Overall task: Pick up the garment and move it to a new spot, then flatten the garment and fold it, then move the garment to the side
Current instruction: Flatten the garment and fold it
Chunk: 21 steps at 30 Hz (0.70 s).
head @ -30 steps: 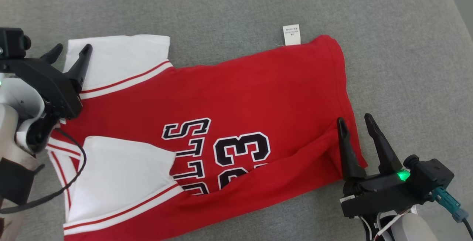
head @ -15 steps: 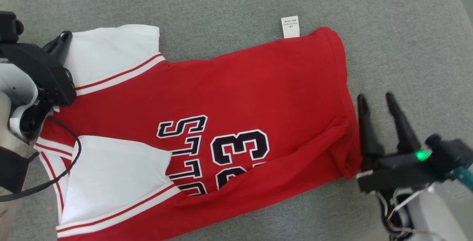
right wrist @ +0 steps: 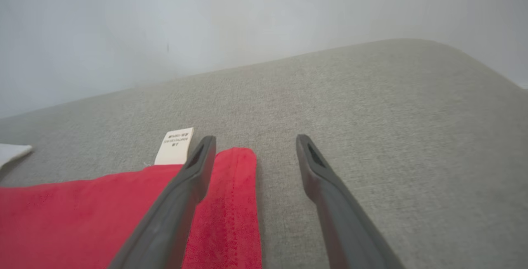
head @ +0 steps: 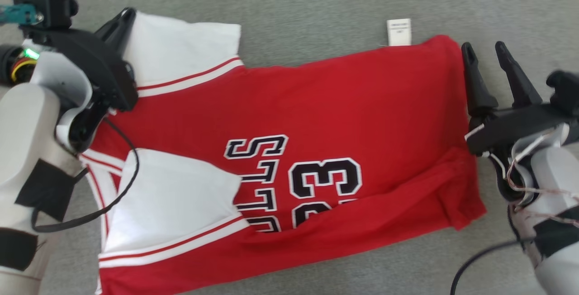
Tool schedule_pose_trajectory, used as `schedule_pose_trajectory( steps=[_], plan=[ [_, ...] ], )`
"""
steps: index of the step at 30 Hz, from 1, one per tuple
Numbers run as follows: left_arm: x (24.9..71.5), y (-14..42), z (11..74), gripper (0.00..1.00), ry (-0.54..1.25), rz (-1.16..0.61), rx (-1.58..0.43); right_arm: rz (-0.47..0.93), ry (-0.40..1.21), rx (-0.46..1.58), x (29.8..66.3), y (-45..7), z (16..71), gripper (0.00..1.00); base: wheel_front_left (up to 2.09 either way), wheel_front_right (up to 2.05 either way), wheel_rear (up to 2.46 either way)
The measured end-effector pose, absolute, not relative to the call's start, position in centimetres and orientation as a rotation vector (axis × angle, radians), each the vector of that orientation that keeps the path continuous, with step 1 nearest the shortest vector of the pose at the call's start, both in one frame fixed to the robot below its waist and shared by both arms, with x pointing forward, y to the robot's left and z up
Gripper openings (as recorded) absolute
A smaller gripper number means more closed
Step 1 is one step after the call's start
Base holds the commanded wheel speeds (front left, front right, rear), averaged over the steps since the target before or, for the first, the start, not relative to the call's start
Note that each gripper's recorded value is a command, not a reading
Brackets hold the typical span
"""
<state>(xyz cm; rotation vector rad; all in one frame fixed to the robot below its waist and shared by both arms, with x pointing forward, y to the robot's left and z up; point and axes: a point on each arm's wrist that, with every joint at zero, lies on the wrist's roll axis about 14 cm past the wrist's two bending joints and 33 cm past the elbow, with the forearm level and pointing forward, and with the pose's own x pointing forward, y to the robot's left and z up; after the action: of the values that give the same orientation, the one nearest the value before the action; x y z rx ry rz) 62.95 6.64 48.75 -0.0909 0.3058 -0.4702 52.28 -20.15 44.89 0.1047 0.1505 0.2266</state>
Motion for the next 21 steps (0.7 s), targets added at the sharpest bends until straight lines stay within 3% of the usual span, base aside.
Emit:
schedule_pose_trajectory(
  steps=[9,10,12,21],
  plan=[
    [62.9,7.2,48.7,0.0,0.293,-0.468,-0.076,0.279,0.343,0.105,54.7,-19.1,40.7,0.98,0.0,0.0,0.0],
    [62.9,7.3,48.6,0.0,0.293,-0.468,-0.075,0.284,0.359,0.1,54.8,-19.0,40.3,0.44,0.0,0.0,0.0],
    [62.8,7.5,48.7,0.0,0.289,-0.466,-0.072,0.291,0.369,0.097,55.1,-19.0,40.2,0.0,0.0,0.0,0.0],
    [61.6,7.4,51.4,0.0,0.204,-0.49,-0.14,0.36,0.312,0.072,54.5,-18.4,42.5,0.0,0.0,0.0,0.0]
  ],
)
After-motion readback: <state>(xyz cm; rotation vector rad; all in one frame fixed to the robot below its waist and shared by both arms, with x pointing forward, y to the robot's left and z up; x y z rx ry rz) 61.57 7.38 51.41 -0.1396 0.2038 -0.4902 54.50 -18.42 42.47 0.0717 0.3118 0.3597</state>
